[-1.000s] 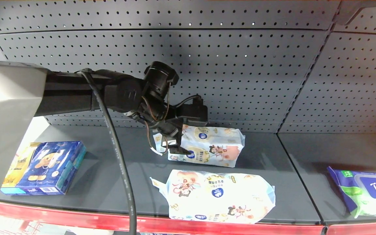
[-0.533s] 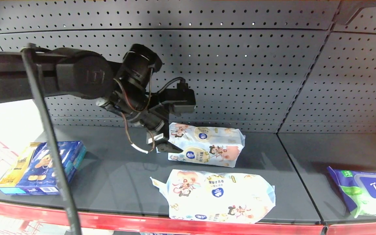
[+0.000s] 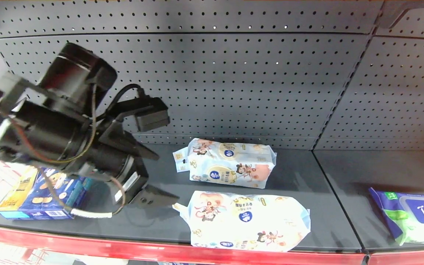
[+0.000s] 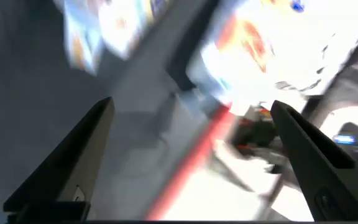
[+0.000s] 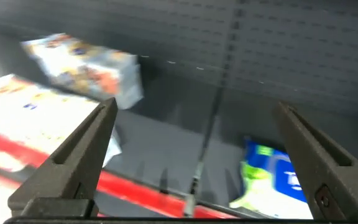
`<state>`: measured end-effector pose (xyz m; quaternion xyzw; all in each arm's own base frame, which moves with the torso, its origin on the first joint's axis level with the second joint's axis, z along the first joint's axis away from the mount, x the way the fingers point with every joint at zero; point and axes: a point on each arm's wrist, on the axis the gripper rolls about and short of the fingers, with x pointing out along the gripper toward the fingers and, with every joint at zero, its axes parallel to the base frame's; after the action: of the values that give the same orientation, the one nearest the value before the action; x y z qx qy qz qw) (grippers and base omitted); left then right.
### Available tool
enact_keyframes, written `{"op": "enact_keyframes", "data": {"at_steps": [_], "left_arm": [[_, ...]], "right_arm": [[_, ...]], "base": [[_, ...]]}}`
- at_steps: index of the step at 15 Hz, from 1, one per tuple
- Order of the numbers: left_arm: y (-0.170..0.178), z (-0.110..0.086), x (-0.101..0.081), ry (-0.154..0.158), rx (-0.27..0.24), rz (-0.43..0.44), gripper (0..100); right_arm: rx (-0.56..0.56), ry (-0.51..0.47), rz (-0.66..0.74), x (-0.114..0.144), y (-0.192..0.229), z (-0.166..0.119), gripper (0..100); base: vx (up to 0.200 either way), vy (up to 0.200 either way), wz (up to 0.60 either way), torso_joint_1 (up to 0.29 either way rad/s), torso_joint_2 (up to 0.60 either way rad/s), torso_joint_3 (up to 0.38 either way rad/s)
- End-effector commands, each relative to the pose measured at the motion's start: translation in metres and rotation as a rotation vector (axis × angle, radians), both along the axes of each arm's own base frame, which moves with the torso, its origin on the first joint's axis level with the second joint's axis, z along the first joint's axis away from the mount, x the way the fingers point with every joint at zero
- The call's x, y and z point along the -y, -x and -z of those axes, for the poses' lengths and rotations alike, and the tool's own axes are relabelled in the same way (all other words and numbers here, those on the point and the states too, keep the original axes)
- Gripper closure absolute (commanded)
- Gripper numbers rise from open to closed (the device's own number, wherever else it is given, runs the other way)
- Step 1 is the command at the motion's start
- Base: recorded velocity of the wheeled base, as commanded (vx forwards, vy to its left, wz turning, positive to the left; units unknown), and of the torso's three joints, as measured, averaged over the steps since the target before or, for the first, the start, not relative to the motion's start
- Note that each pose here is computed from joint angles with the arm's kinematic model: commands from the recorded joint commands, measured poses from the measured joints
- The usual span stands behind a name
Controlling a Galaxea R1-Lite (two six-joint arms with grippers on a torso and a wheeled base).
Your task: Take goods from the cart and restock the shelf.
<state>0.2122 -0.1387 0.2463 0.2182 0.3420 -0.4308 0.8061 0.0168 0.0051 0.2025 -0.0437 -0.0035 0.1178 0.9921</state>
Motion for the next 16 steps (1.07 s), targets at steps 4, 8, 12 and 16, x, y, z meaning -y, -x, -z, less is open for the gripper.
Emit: {"op": "enact_keyframes", "data": {"at_steps": [4,8,12,16], "left_arm": [[0.139,0.012,-0.093,0.147,0.039,-0.455,0],[0.184,0.021,-0.126,0.239,0.194,-0.652,0],[0.22,0.024,-0.147,0.346,0.323,-0.761,0],[0.227,0.028,-0.15,0.364,0.341,-0.761,0]], "right_arm": [[-0.273,0.029,0.061,-0.001,-0.071,-0.004,0],[-0.437,0.063,-0.007,-0.01,-0.097,0.018,0],[-0.691,0.177,-0.054,-0.029,-0.108,0.053,0],[-0.723,0.223,-0.105,-0.048,-0.132,0.049,0]], "base": [[0.0,0.0,0.0,0.0,0.0,0.0],[0.0,0.0,0.0,0.0,0.0,0.0],[0.0,0.0,0.0,0.0,0.0,0.0],[0.0,0.0,0.0,0.0,0.0,0.0]]}}
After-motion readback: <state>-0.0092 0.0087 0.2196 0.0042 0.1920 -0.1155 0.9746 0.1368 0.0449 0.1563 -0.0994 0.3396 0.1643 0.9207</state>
